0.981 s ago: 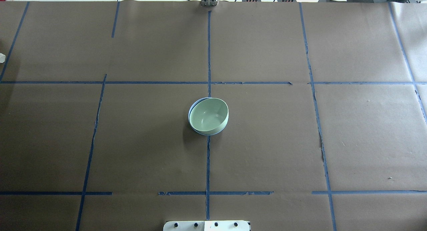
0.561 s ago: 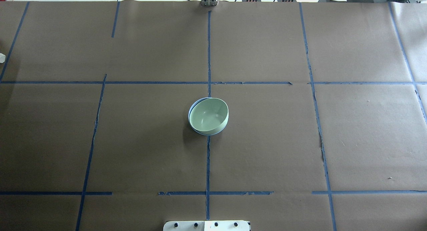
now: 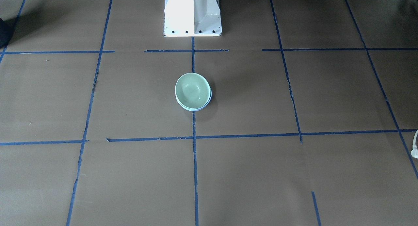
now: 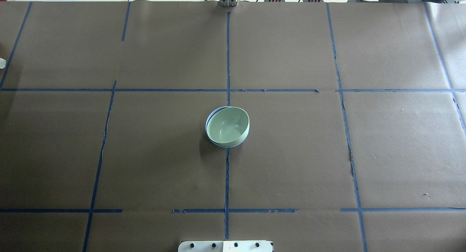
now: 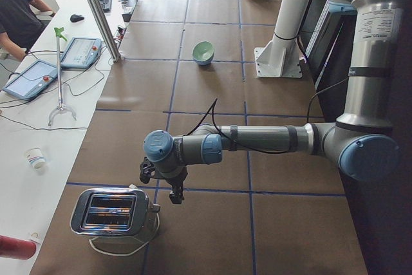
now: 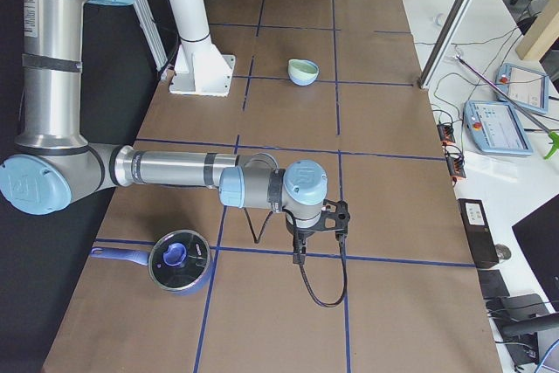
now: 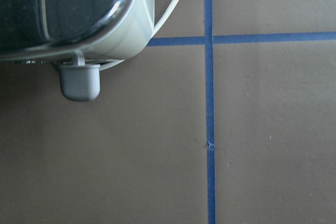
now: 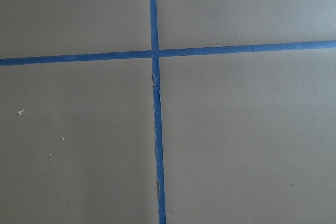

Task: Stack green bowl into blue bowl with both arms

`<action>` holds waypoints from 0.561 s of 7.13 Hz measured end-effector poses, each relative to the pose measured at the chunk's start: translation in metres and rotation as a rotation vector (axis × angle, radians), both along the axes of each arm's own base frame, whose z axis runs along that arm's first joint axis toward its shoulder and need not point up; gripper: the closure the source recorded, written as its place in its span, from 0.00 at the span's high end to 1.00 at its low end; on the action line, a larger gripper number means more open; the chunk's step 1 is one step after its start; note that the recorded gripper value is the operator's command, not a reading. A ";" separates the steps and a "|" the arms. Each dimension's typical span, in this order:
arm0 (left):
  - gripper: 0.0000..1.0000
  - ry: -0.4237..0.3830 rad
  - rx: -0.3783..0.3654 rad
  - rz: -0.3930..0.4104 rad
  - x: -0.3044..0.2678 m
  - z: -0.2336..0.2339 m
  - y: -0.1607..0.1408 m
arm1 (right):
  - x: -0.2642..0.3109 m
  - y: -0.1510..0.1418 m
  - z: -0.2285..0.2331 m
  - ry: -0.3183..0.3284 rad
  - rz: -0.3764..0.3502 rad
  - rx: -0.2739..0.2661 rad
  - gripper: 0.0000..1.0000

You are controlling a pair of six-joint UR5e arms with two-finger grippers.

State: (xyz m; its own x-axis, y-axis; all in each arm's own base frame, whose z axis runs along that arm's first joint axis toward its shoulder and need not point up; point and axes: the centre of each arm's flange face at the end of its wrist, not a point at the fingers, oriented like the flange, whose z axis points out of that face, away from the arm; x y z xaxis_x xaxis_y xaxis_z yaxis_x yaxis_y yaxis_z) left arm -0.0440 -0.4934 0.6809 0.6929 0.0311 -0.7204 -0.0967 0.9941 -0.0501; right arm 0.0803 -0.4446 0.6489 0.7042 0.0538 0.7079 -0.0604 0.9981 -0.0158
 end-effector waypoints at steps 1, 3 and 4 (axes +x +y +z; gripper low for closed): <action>1.00 -0.001 -0.003 -0.002 0.000 0.001 0.001 | 0.000 -0.001 -0.002 0.000 0.000 0.005 1.00; 1.00 -0.001 -0.007 -0.006 -0.002 0.002 0.003 | 0.000 -0.004 -0.005 0.000 -0.001 0.011 1.00; 1.00 -0.001 -0.004 -0.009 -0.003 0.001 0.003 | 0.000 -0.004 -0.005 0.000 -0.001 0.012 1.00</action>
